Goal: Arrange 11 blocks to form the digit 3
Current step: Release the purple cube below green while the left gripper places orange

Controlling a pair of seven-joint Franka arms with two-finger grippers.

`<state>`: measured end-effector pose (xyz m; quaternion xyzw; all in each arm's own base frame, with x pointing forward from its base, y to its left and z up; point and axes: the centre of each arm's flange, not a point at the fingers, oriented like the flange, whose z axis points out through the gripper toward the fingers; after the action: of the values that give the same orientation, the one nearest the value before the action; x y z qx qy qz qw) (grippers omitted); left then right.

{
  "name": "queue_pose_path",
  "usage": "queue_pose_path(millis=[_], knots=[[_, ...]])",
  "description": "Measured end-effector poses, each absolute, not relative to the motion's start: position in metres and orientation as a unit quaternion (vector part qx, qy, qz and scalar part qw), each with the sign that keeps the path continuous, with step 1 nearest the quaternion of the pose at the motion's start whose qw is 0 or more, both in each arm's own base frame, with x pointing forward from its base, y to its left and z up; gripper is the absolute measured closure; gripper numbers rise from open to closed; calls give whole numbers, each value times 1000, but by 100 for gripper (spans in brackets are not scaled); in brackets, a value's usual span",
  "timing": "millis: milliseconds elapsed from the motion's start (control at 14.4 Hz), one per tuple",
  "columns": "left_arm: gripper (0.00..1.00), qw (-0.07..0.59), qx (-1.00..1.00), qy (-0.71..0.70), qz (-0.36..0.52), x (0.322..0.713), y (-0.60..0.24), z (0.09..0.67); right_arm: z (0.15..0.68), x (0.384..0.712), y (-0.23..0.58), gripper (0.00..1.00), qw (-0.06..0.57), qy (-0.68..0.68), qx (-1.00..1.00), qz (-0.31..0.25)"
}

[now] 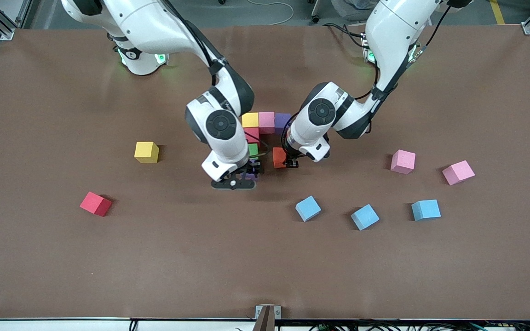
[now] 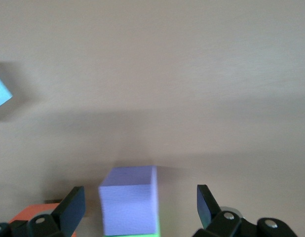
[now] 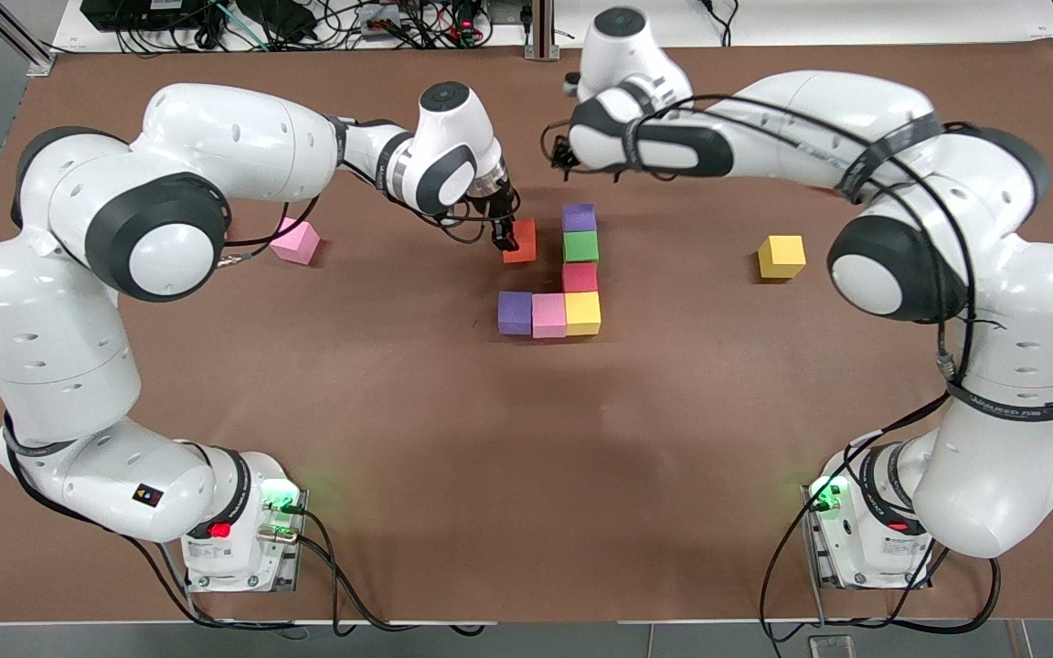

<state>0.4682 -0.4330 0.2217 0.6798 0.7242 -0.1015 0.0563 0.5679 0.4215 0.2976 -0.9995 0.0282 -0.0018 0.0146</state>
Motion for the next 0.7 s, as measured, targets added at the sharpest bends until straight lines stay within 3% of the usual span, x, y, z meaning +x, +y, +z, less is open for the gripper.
queue_pose_path(millis=[418, 696], knots=[[48, 62, 674, 730, -90, 456, -449, 210, 334, 603, 332, 0, 10, 94, -996, 2], [48, 64, 678, 726, -92, 443, -463, 208, 330, 602, 289, 0, 1, 119, -993, 17]])
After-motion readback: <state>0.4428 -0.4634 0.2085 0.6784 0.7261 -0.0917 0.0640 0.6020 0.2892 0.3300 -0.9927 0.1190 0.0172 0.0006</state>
